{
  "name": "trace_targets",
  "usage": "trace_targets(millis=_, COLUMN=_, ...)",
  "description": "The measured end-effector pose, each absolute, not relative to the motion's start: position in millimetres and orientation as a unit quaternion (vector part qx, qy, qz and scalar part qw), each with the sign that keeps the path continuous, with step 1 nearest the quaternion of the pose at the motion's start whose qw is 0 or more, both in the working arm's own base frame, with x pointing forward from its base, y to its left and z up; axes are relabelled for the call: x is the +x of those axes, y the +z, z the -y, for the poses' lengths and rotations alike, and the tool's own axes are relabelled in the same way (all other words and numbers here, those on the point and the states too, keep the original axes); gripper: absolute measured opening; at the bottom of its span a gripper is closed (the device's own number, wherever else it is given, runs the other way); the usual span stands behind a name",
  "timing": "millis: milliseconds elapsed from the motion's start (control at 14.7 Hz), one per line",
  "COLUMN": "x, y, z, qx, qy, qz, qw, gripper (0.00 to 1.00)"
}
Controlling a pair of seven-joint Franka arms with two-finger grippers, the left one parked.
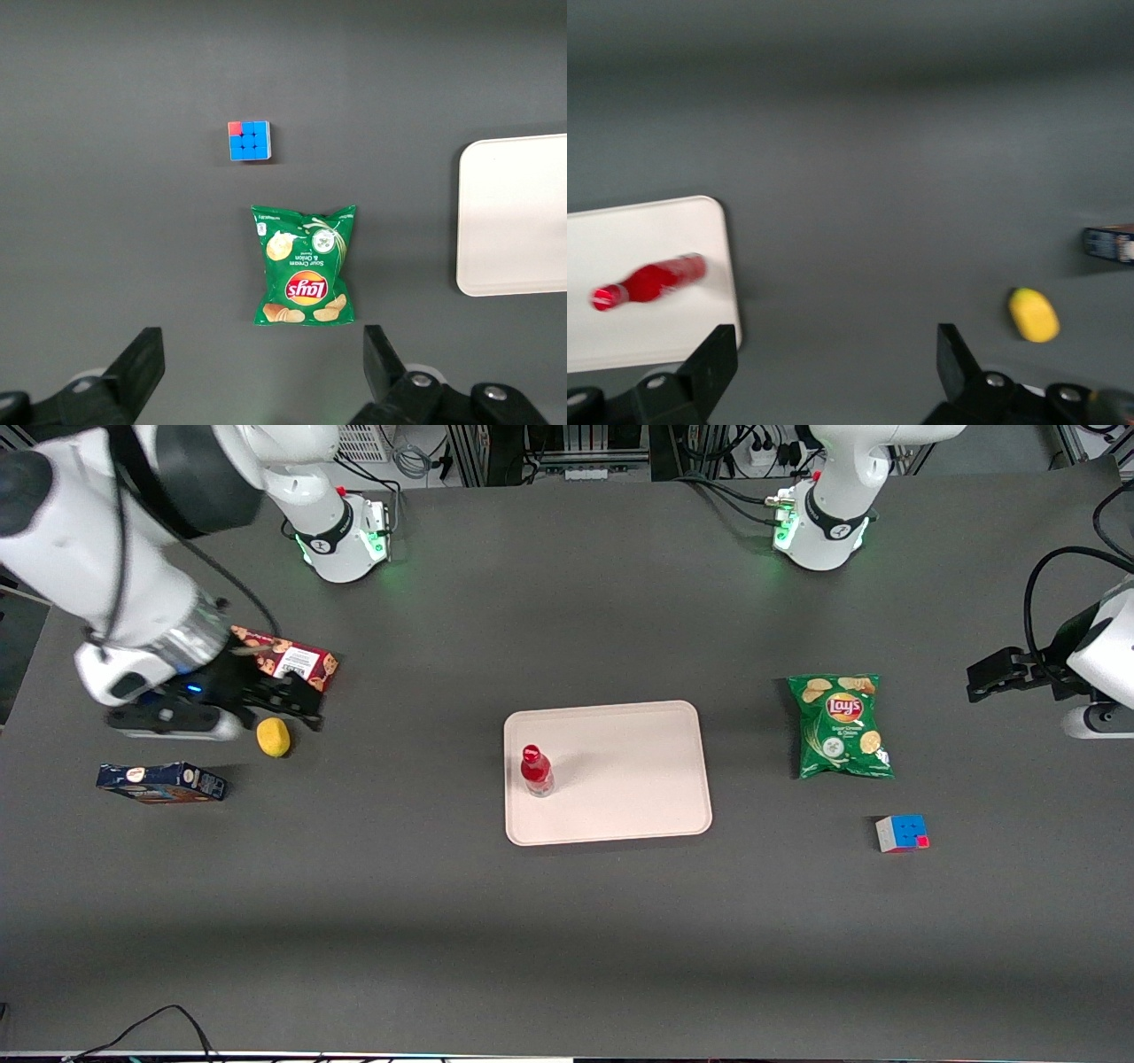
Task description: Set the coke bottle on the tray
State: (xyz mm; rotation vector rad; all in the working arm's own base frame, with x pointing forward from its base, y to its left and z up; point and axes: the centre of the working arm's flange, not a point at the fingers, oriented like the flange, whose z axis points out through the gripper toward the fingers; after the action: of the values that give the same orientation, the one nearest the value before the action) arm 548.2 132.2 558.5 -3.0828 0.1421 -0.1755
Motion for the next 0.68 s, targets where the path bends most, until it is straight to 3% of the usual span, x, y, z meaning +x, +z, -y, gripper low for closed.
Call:
trace_targets(millis=340, x=505.6, y=563.8, z=-13.9, qx=-1.000, qy=-0.024, qz=-0.016, qw=0.009, gripper=1.00)
trace_targets(millis=680, x=496.3, y=578.2, z=5.9, qx=-1.000, qy=-0.027, qz=-0.004, qw=0.010, gripper=1.00)
